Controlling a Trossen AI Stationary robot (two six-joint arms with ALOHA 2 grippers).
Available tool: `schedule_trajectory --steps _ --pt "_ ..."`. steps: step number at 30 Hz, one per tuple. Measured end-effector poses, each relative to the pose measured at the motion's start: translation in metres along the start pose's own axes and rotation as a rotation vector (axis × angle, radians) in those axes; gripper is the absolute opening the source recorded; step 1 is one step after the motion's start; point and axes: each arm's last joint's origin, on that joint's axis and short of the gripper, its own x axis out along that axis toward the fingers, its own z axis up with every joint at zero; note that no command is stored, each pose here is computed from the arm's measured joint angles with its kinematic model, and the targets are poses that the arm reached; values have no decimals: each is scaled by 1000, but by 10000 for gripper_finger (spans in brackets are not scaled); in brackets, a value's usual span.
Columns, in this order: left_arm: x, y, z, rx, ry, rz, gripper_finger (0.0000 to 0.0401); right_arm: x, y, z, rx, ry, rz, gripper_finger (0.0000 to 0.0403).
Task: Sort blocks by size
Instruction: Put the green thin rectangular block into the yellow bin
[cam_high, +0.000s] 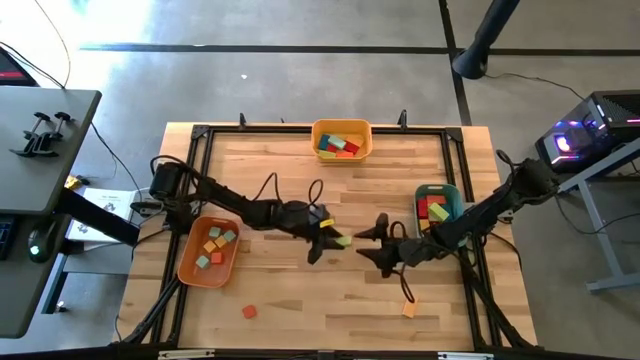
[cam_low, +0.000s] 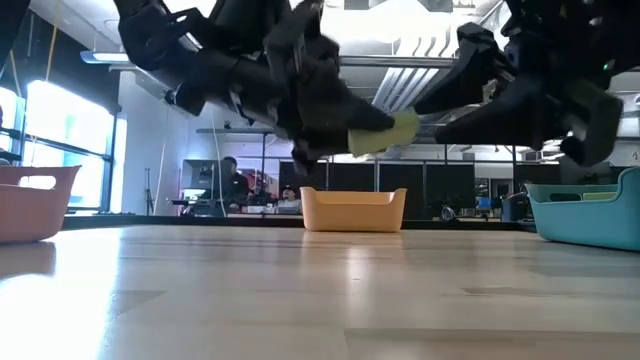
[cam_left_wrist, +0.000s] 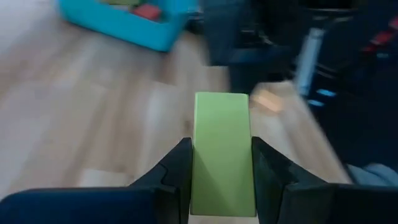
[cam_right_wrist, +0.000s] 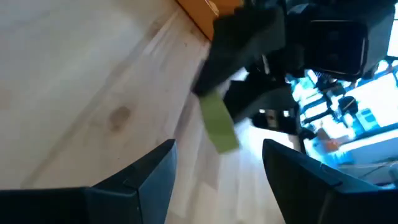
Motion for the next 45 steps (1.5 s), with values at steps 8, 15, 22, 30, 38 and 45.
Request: schedule_trajectory --steps 8,15,22,30,38,45 --pt "2 -5 6 -48 10 -78 97 4 -6 0 -103 -42 22 232" --pt "2 -5 6 -48 10 -79 100 9 -14 1 -61 -125 50 195" --pt "2 -5 6 -48 8 -81 101 13 -12 -1 -69 -140 78 161" --pt "2 -5 6 -47 8 -81 110 24 -4 -1 -36 -181 68 134" --pt "2 -5 7 -49 6 -82 146 23 -4 -1 138 -156 53 54" --pt "-18 7 24 -41 70 -57 164 14 -11 0 411 -112 77 54"
